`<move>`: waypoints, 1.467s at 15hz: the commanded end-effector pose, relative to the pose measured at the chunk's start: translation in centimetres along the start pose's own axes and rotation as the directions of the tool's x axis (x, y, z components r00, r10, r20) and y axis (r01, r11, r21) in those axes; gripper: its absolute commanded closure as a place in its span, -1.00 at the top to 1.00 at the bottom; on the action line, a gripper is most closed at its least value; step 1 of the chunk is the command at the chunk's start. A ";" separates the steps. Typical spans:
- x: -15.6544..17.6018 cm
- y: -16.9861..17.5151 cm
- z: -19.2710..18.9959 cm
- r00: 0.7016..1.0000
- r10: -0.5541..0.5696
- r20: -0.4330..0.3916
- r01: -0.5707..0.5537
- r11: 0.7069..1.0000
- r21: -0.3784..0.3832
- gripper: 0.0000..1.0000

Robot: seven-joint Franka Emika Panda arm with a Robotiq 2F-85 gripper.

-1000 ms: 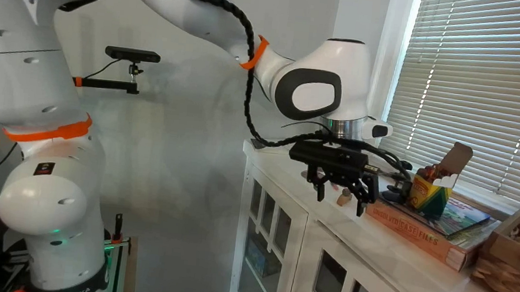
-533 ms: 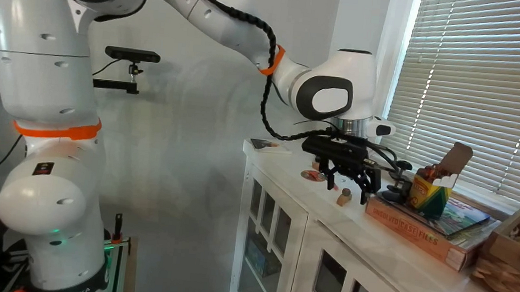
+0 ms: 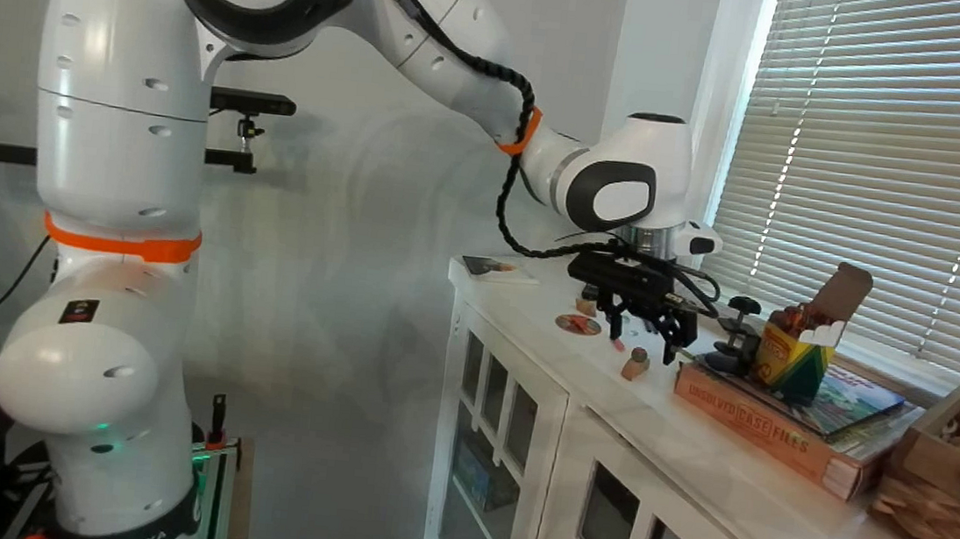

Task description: Move the brown stopper backwards

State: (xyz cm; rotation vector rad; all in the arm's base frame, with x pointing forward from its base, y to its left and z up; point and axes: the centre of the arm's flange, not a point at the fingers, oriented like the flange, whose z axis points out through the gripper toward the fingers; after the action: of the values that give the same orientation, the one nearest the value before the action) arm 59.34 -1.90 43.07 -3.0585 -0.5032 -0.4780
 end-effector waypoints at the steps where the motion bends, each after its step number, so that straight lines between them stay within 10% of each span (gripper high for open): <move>1: 0.4 -0.2 0.5 1.000 0.003 -0.002 -0.003 1.000 0.001 1.00; 22: 4.0 -2.6 2.3 0.996 0.089 0.006 -0.088 0.993 -0.076 1.00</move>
State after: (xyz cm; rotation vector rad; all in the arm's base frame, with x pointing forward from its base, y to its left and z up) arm 62.03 0.33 42.23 -3.1542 -0.4124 -0.4967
